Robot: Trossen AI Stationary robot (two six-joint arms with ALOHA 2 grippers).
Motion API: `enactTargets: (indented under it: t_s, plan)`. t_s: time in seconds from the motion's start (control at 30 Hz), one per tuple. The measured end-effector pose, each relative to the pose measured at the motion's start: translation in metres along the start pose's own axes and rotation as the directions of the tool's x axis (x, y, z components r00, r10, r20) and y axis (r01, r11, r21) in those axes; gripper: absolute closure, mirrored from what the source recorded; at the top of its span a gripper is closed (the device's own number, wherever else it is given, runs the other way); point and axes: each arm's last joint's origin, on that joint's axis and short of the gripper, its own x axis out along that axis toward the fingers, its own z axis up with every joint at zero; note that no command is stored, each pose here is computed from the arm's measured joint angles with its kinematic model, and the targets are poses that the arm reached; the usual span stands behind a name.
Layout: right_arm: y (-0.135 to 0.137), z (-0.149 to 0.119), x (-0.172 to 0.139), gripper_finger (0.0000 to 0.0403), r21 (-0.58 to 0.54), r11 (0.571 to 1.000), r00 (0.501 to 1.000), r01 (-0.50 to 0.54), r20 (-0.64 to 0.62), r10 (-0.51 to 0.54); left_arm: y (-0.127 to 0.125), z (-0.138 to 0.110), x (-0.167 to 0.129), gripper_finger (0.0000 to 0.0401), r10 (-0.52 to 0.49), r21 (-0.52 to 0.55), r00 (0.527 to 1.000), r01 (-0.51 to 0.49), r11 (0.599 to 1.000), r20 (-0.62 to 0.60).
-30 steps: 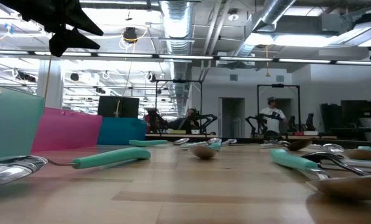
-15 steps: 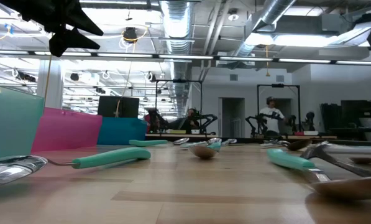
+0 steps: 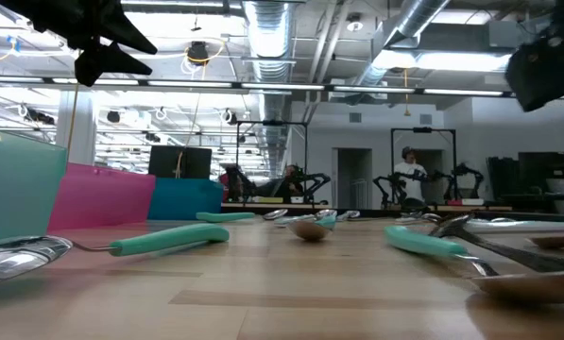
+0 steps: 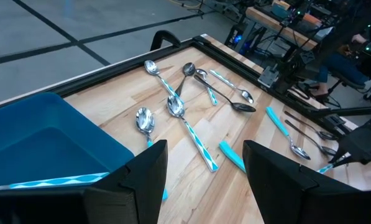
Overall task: Sort silverware by color (type)
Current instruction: Put the blue patterned spoon into the blue bin
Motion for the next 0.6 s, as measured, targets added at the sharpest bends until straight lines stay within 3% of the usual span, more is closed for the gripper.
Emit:
enactTargets:
  t_s: [0.6]
  plan:
    - [-0.033,0.062,-0.007,0.0369,0.027,0.999,0.999,-0.031,-0.009,0.032,0.0,0.0,0.0,0.0207,0.0,0.037,1.0,0.0,0.999,0.001]
